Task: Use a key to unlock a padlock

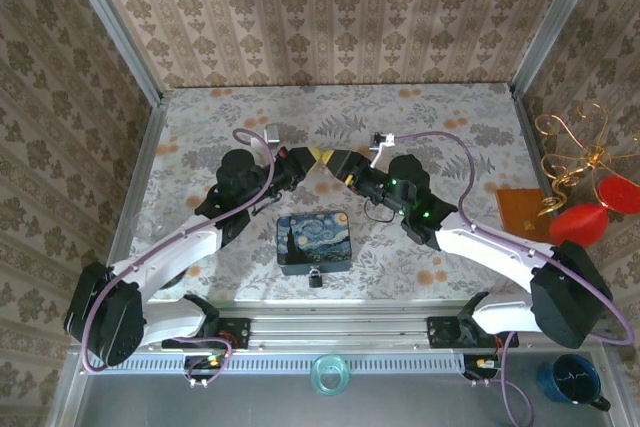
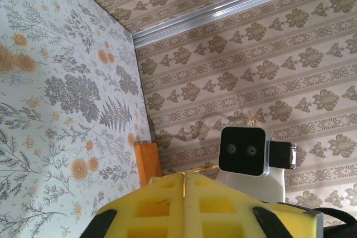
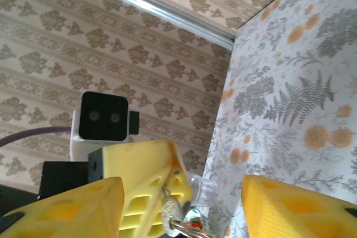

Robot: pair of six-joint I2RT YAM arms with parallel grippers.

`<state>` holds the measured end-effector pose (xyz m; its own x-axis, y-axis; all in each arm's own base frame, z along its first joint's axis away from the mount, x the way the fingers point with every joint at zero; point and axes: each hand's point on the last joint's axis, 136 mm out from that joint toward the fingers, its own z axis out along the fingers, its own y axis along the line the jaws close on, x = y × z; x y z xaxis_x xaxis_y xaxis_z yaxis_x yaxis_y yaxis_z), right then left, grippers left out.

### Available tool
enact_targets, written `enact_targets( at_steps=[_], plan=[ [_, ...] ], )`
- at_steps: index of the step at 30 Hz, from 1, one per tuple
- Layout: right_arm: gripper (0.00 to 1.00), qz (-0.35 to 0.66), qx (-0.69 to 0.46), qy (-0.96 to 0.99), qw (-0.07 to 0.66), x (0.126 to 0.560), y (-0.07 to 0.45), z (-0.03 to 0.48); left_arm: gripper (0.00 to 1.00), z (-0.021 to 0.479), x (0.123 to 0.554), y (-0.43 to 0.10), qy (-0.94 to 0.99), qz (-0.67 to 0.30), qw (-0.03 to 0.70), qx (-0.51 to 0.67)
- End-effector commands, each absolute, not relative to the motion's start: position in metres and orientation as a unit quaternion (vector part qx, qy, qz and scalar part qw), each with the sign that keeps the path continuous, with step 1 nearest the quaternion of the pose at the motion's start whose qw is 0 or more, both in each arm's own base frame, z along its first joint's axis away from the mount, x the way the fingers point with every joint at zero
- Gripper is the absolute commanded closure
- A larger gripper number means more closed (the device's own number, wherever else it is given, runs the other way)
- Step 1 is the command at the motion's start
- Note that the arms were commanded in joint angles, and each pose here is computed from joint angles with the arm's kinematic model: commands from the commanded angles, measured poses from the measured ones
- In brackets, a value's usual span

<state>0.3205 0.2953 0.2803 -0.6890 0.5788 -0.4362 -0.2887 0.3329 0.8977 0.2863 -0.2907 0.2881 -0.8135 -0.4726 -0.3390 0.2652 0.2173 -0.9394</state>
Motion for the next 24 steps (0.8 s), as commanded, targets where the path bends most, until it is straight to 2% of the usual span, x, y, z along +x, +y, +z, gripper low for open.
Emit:
enact_targets(
  at_steps=[1, 10, 24],
  plan=[
    [0.46, 0.602, 0.063, 0.701, 0.377, 0.316, 0.309, 0.299, 1.00, 0.315, 0.283, -0.293, 0.701, -0.635, 0.319, -0.050],
    [0.64, 0.611, 0.048, 0.701, 0.365, 0.314, 0.317, 0.298, 1.00, 0.317, 0.284, -0.291, 0.694, -0.642, 0.321, -0.055],
    [0.67, 0.605, 0.051, 0.718, 0.341, 0.313, 0.322, 0.283, 1.00, 0.320, 0.286, -0.287, 0.683, -0.653, 0.321, -0.070]
  ],
)
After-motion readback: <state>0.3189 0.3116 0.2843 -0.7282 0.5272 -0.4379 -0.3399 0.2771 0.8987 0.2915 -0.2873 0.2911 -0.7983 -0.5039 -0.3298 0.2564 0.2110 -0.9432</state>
